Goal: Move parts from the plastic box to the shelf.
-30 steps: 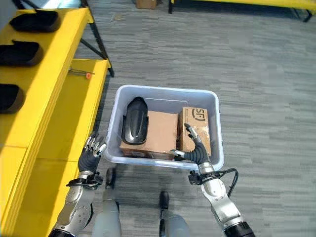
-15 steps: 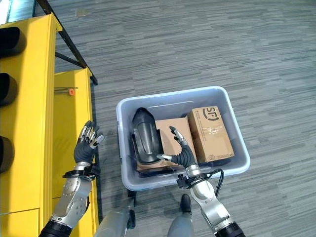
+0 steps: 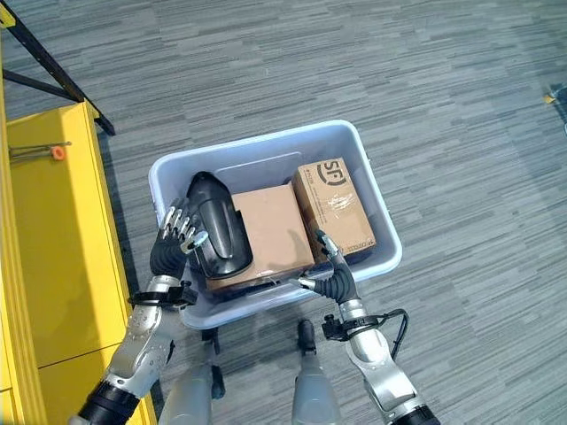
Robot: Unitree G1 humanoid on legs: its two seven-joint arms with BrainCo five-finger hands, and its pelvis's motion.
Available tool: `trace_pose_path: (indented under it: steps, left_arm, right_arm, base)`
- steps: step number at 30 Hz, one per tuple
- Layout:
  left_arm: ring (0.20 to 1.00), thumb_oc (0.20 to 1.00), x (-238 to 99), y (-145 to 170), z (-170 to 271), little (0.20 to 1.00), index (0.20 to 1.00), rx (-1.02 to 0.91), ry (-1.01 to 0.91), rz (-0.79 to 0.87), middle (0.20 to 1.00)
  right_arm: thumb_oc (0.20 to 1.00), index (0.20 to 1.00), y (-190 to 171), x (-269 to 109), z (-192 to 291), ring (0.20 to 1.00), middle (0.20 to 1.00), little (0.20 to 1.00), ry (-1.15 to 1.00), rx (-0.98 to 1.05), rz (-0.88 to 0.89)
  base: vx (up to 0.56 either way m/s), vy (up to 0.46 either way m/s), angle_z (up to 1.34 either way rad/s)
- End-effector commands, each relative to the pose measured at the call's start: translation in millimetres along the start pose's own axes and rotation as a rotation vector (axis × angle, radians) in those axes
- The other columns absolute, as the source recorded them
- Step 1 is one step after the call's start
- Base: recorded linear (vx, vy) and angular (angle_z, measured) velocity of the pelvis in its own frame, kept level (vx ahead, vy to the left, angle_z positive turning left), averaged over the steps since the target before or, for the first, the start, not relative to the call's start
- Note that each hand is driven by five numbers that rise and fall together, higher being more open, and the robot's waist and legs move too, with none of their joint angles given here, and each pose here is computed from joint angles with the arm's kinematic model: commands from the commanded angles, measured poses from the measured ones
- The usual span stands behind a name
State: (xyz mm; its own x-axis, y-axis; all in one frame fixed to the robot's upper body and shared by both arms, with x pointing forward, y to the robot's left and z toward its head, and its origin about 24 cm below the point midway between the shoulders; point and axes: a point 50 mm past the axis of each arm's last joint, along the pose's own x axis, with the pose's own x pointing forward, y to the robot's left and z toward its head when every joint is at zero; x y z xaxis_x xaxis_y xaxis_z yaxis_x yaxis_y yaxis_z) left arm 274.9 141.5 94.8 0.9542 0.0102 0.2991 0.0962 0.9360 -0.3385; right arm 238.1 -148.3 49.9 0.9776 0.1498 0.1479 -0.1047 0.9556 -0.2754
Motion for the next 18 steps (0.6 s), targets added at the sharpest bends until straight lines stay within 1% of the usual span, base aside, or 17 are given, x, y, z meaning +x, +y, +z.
trace_pose_path:
  steps: [1,11,12,13,14,18]
  left_arm:
    - [1.0,1.0,12.1,-2.3,6.7,1.0,1.0,0.036,-0.07,0.012,1.0]
    - [1.0,1.0,25.4,6.4,1.9,1.0,1.0,0.095,-0.077,0.16,1.0]
    - [1.0,1.0,28.9,10.6,0.5,1.0,1.0,0.124,-0.079,0.213,1.0]
    - [1.0,1.0,33.6,12.8,4.2,1.0,1.0,0.191,-0.104,0.236,1.0]
    - [1.0,1.0,34.4,13.4,3.6,1.0,1.0,0.164,-0.103,0.259,1.0]
    - [1.0,1.0,39.7,13.0,14.5,1.0,1.0,0.193,-0.166,0.297,1.0]
  right_arm:
    - [1.0,1.0,-8.9,11.6,27.6,1.0,1.0,1.0,-0.153,0.034,-0.06]
    - [1.0,1.0,-9.6,14.4,34.4,1.0,1.0,1.0,-0.188,0.037,-0.103]
    - [1.0,1.0,-9.0,14.8,35.8,1.0,1.0,1.0,-0.197,0.043,-0.111]
    - [1.0,1.0,-8.8,16.0,38.1,1.0,1.0,1.0,-0.21,0.051,-0.116]
    - [1.0,1.0,-8.6,16.3,38.6,1.0,1.0,1.0,-0.212,0.054,-0.117]
    - [1.0,1.0,-8.8,16.3,41.4,1.0,1.0,1.0,-0.228,0.062,-0.134]
  base:
    - [-0.05,-0.028,-0.14]
    - [-0.04,-0.022,-0.04]
    - [-0.07,-0.024,0.01]
    - [-0.08,-0.024,0.0]
    - [-0.05,-0.008,0.0]
    - [0.0,0.0,0.0]
